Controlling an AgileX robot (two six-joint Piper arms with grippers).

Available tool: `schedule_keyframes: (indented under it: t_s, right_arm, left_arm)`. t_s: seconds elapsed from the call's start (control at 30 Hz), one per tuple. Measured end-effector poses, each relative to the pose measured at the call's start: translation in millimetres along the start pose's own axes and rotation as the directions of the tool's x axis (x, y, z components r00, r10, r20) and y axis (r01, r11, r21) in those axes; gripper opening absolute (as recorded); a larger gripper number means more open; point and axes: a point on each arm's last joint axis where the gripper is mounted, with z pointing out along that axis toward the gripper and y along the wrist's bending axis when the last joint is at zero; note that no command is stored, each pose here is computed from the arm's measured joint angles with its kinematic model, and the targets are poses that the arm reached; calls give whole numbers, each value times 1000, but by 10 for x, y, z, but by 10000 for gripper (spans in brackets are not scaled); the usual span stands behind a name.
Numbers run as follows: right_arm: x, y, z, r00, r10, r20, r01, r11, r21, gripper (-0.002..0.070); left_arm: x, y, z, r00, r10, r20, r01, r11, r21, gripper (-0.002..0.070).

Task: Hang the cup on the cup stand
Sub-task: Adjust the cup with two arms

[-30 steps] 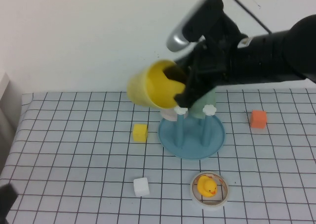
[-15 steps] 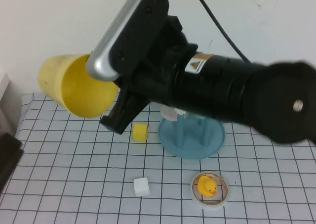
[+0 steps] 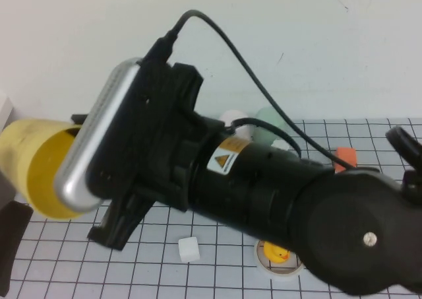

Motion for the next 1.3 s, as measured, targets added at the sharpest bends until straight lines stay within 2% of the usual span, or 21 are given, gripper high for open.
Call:
schedule_keyframes:
  t_s: [0.4,0.73,0.93,1.17,1.3]
  right_arm:
    - [-259,417,-78,985,-125,119,132,990,-54,17]
    - [-203,434,-80,985,-131,113,137,990,-42,17]
    - [-187,398,-72,987,-123,105,127,991,-32,17]
    - [-157,389,-63,989,-120,89,124,992,-37,16]
    - [-137,394,-60,990,-119,75,123,991,-58,36]
  left_arm:
    - [-78,-5,-3,996,-9,86,9,1000,1,692]
    - [-86,-4,-4,995,37,95,-37,999,-4,691]
    - [-85,-5,-4,993,74,93,-73,997,-6,586]
    - [-85,-6,-4,992,88,93,-88,996,-6,575]
    - [-85,-6,-4,985,142,93,-142,990,-11,571]
